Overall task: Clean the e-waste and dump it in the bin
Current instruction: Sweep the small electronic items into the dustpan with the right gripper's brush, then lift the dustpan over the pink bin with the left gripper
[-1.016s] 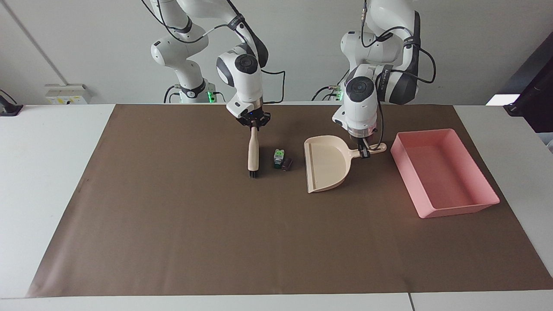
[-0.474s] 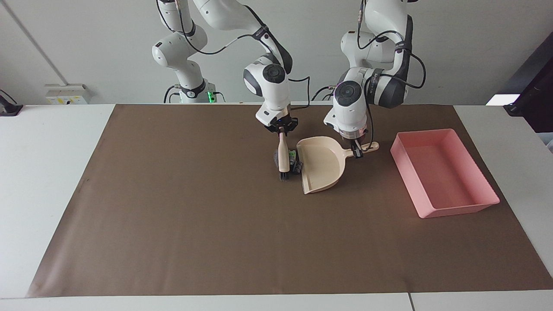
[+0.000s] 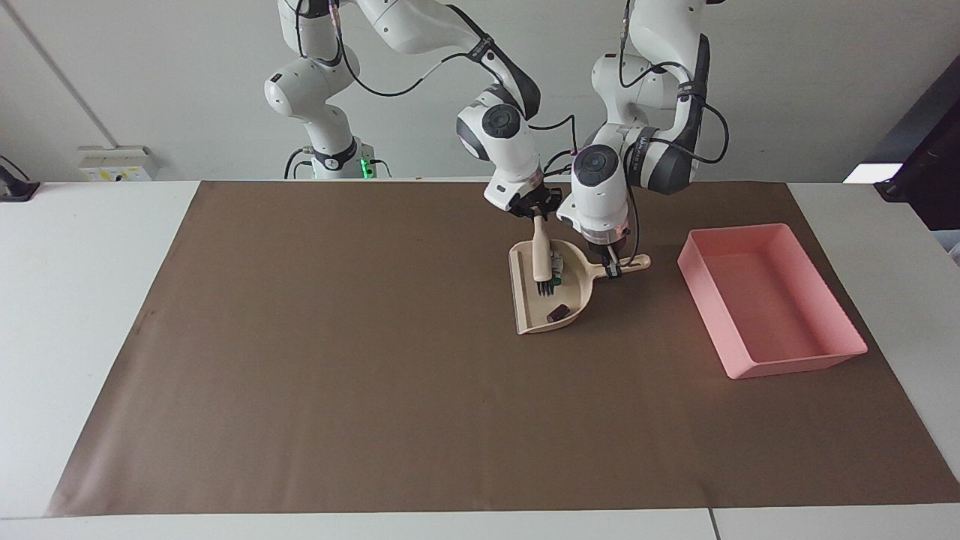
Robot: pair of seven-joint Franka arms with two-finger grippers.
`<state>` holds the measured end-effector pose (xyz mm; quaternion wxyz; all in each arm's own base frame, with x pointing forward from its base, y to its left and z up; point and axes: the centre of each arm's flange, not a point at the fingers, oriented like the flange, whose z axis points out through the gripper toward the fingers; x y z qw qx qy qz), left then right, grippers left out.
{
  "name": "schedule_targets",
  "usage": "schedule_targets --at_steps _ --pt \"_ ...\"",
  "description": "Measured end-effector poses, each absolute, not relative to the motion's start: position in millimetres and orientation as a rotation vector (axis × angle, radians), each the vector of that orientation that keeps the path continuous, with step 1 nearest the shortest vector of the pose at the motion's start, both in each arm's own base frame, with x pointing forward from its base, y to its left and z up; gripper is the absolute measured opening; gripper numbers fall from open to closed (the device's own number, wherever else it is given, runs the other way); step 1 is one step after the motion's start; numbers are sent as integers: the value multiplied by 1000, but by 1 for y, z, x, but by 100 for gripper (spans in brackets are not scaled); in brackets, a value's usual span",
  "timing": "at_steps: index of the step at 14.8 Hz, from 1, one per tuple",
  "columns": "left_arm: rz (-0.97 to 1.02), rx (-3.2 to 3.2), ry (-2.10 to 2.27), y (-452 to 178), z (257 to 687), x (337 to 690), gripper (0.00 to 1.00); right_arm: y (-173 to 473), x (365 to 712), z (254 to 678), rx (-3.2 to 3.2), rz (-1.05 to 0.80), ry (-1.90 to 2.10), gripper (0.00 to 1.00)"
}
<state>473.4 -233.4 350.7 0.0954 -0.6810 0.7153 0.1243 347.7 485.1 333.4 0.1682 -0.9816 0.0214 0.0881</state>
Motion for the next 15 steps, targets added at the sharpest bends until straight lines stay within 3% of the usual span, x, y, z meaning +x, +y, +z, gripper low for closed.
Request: schedule_targets --at_steps 7,11,15 --pt "253 -2061 2210 -190 352 498 33 395 384 438 -2841 401 111 26" --pt "169 -2138 2286 -175 362 506 33 292 424 457 -2988 450 157 26" --pt "113 -2216 2328 -146 414 525 33 179 460 455 -3063 531 85 26"
